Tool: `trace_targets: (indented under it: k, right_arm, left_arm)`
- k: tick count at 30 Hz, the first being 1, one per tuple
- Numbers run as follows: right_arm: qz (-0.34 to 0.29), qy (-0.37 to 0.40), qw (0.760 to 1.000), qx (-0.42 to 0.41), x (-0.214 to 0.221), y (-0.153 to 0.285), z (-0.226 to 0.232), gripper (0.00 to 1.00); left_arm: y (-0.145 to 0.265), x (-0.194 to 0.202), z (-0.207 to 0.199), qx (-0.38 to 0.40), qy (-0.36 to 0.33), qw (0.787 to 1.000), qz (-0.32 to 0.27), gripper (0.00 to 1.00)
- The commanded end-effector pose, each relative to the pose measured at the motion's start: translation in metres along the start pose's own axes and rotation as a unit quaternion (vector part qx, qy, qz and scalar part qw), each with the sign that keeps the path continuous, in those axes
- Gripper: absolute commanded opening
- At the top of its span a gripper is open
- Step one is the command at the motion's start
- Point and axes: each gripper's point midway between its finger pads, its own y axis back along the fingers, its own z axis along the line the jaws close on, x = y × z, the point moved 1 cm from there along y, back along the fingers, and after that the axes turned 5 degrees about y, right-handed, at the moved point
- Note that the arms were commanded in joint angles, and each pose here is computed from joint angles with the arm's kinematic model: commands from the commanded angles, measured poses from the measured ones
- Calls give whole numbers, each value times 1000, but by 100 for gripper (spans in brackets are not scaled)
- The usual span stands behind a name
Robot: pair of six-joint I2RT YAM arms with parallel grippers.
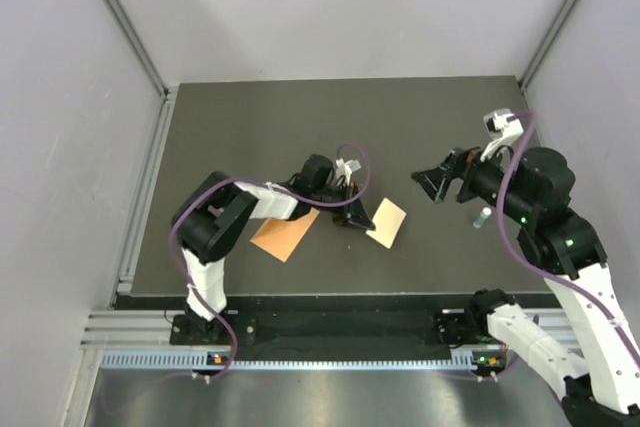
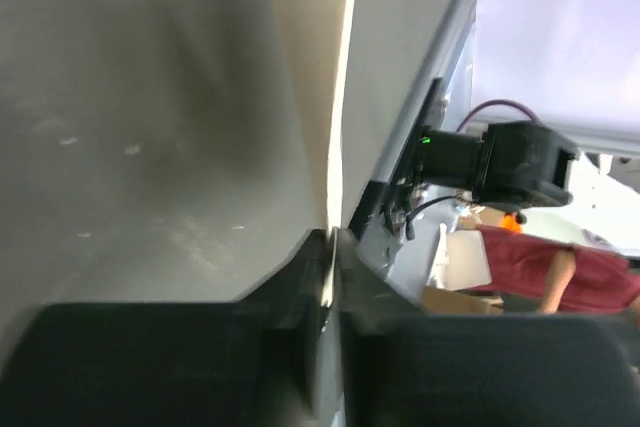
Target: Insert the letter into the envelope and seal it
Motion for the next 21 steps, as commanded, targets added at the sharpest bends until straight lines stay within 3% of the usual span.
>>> trace_targets:
  k: [1,4,8,15,18,20,21]
  right_arm:
    - [9,-8,999,43,9,0,-15,99]
    - [14,-9,999,49,13,-3,-19,99]
    - [34,1,999,37,21,-9,-19,99]
    - [80,63,992,-70,47,-41,-2,99]
    - [108,168,973,-114,73,-70,12,99]
    - [127,229,951,-165,88,-97,30,99]
    - [118,253,935,-220,89,-120,46,99]
  left_arm:
    - [-9,-13,-3,9,-7,1000,3,30]
    - [-7,-10,8,-26,-8,1000,11,43]
    - [11,-17,-1,-77,-37,996,-21,99]
    - [61,-13,-24,-143,-68,983,-97,99]
    - [91,2,-23,-180,-65,972,-133,99]
    - [123,12,-13,-233,-55,953,-183,99]
    - [160,23,-9,-280,-23,930,-237,99]
